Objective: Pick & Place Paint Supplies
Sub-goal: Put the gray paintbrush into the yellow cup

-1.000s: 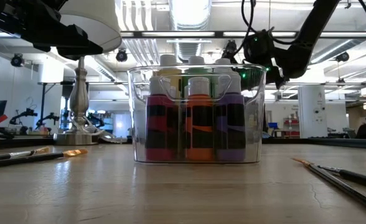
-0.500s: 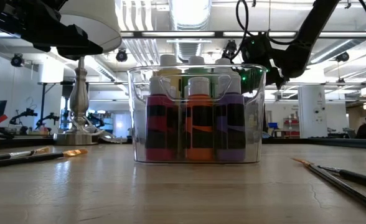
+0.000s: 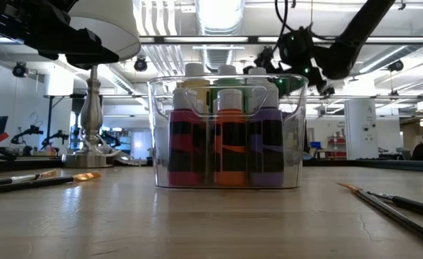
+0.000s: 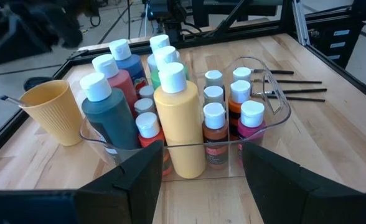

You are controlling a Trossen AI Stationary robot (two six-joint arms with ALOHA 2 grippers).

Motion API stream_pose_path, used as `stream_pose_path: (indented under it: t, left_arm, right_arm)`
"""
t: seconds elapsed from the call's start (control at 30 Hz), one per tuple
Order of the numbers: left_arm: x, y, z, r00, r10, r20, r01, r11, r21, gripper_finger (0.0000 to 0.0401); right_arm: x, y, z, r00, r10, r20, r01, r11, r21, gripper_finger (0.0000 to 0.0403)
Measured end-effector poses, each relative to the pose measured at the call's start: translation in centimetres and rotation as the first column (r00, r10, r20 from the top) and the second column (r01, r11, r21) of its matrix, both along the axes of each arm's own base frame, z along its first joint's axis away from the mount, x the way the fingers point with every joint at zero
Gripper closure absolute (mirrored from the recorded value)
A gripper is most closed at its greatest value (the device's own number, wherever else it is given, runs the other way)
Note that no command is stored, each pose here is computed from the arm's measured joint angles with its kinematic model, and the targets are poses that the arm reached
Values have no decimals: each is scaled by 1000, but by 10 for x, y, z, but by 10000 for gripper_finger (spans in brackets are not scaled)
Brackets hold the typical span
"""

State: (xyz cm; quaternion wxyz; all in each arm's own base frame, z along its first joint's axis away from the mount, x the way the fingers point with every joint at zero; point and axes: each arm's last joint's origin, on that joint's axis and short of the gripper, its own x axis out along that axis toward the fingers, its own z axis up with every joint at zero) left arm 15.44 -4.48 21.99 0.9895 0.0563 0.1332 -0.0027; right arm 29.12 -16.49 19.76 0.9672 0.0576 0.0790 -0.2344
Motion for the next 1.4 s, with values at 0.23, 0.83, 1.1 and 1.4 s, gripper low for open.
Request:
stream_pose_path:
  t: [0.23, 0.83, 1.1, 1.4]
  left_arm:
    - [0, 0, 0, 1000, 0, -1, 0, 1000, 0, 179]
    - [0, 0, 0, 1000, 1, 0, -1, 1000, 0, 179]
    - [0, 0, 0, 1000, 0, -1, 0, 1000, 0, 178]
    - [0, 0, 0, 1000, 0, -1, 0, 1000, 0, 179]
  right_arm:
    - [-8, 5, 55, 995, 13, -102, -13, 1000, 0, 230]
    - [-64, 81, 199, 943, 84, -322, -56, 994, 96, 295]
    - [-80, 131, 206, 875, 129, -467, -10, 968, 249, 319]
    - [-99, 180, 181, 760, 204, -617, 170, 853, 493, 341]
